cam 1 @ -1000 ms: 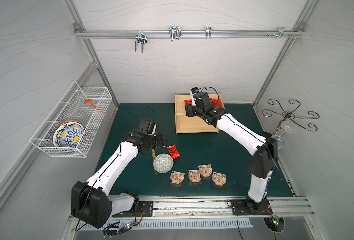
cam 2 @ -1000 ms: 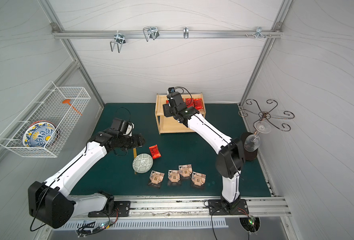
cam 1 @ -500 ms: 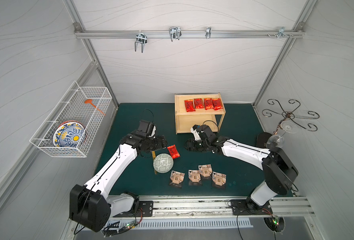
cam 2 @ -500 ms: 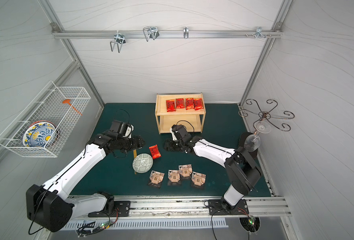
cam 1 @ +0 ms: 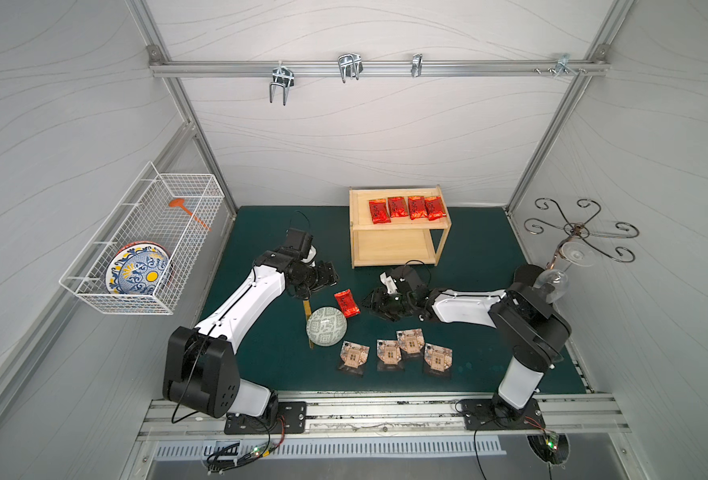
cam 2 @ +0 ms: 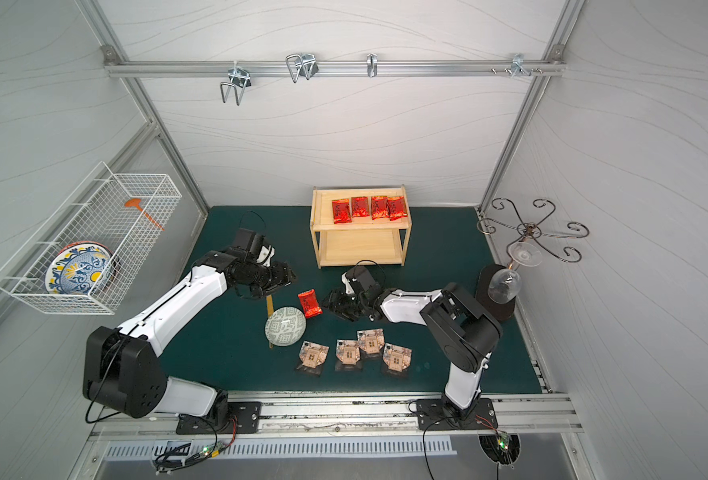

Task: Place the tea bags on the shelf by color
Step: Pick up the tea bag from the center of the board.

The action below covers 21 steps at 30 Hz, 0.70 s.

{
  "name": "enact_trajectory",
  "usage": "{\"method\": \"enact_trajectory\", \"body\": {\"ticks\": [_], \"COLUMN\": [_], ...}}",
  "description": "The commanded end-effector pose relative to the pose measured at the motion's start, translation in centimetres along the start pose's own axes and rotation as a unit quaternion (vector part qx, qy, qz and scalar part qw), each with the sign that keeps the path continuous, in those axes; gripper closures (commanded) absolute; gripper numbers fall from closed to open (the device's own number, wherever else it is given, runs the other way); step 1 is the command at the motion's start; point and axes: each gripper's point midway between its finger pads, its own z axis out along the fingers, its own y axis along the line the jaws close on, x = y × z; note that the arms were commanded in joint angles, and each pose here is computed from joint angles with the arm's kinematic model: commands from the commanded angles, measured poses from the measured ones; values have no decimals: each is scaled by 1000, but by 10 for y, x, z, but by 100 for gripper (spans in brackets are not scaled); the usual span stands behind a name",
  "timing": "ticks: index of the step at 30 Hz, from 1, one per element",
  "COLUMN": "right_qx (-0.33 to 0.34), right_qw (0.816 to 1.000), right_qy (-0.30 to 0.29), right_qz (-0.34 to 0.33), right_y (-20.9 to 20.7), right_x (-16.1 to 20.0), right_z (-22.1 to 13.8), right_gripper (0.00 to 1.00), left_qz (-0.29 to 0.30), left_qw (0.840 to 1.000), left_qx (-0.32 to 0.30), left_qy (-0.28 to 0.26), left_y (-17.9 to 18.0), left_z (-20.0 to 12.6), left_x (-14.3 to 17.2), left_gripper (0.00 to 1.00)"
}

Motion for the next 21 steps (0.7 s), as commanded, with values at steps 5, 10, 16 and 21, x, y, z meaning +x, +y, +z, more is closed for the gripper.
{"method": "enact_trajectory", "body": {"ticks": [5, 10, 16, 21], "right_qx": [-19, -23, -25, -33], "right_qw": [999, 998, 998, 997], "right_qy": [20, 29, 36, 40], "right_qz": [38, 48, 53, 57], "right_y": [-5, -8, -9, -8], "right_x": [3, 4, 4, 5], "right_z": [21, 32, 39, 43], "right_gripper": [44, 47, 53, 60], "left_qz": [3, 5, 6, 7], "left_qw": [999, 999, 999, 999], "left_qx": [21, 20, 17, 15], "left_qy": [-25, -27, -31, -34], "left_y": [-7, -5, -1, 1], "left_z": [-12, -14, -16, -17], "left_x": [-8, -6, -5, -5], "left_gripper": [21, 21, 21, 21]}}
